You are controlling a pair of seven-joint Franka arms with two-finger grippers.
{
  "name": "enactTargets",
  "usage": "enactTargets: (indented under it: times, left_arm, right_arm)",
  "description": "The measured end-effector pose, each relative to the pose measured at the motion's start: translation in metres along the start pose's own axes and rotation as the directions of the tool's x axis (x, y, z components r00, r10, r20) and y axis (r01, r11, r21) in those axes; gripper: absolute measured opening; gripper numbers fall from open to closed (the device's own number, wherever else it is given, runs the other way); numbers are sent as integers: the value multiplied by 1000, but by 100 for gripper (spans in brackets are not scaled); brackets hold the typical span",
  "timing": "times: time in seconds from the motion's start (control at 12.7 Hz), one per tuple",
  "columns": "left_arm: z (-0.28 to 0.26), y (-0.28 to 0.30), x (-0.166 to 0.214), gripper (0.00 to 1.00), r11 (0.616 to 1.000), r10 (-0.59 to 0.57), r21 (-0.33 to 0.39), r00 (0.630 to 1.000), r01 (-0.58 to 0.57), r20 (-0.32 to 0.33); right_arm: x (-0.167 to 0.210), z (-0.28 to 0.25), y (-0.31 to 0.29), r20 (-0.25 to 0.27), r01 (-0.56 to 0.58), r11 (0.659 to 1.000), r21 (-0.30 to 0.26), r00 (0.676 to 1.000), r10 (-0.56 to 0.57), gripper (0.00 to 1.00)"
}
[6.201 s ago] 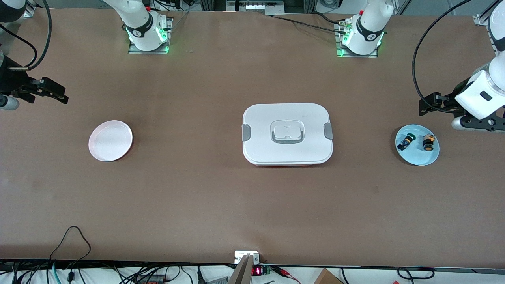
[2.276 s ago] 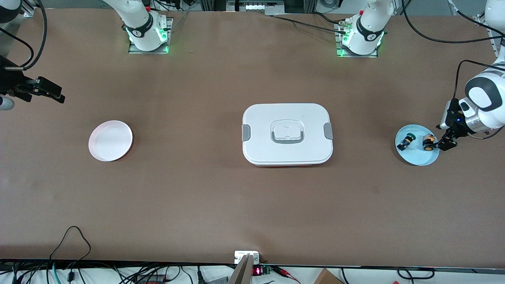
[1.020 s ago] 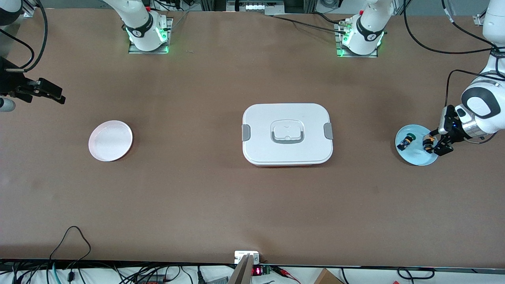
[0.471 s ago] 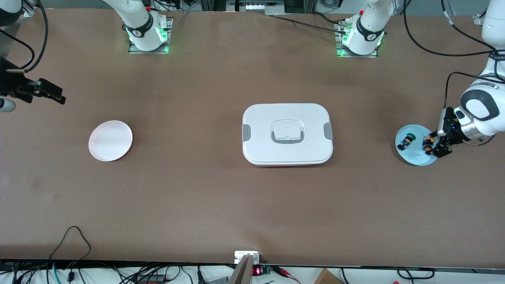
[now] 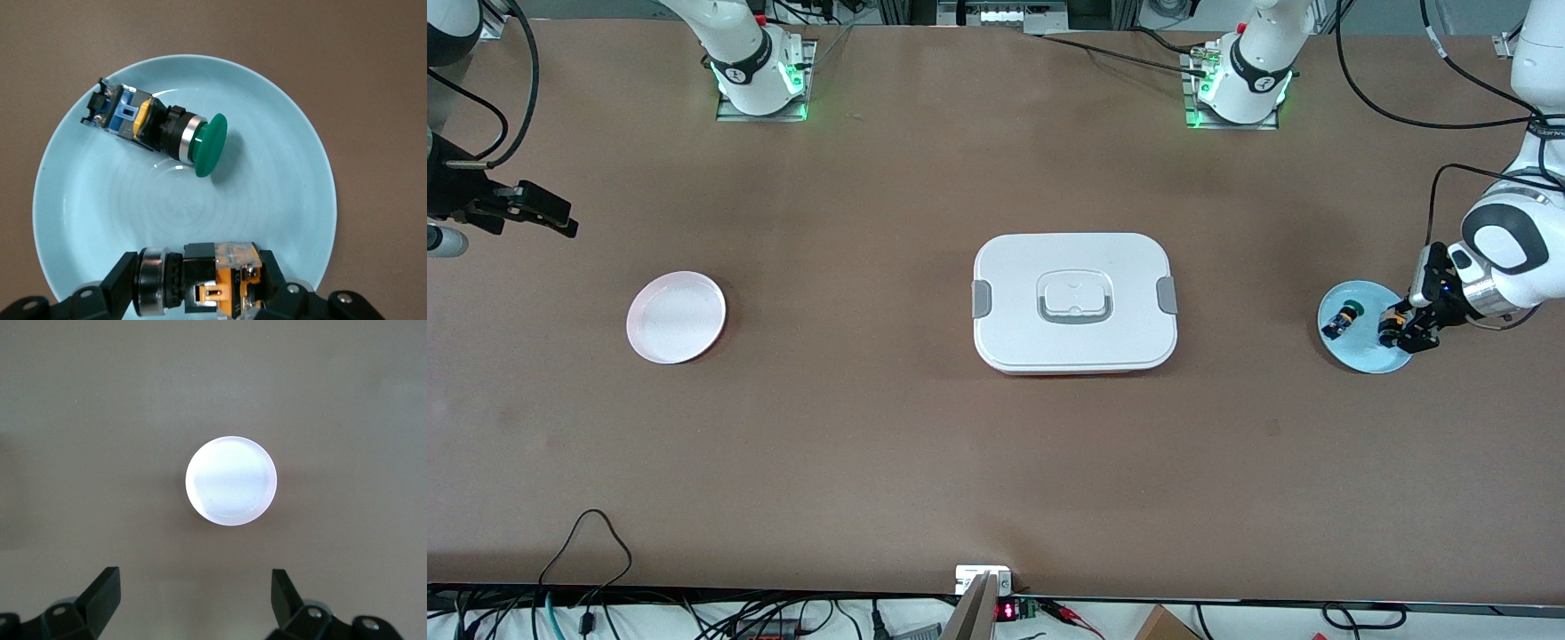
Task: Transfer orange switch to right arm and place
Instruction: 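Close the left gripper on the orange-capped switch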
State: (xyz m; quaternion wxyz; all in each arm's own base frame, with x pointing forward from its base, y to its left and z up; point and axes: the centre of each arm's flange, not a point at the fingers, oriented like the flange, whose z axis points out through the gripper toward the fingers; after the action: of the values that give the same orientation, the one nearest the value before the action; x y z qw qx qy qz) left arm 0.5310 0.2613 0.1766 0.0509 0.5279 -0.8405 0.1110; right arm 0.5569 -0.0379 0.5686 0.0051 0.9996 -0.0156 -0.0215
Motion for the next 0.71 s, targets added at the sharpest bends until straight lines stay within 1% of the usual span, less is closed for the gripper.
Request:
enactTargets:
  times: [0.08,0.47,0.71]
  left_arm:
    - [0,-1,-1,72,1000,1,1,1000,-1,1]
    - [-4,-6,-5,72,1000,2,10,1000,-2,7]
    - [-9,-12,-8,72,999,-40,32,999,40,-15]
  right_arm:
    - [0,0,0,0,0,1000,0,1000,0,100]
    - [1,3,0,5,0,1000,-1,1000,0,100]
    - [4,7,-2,12,3,1000,-2,1000,-2,100]
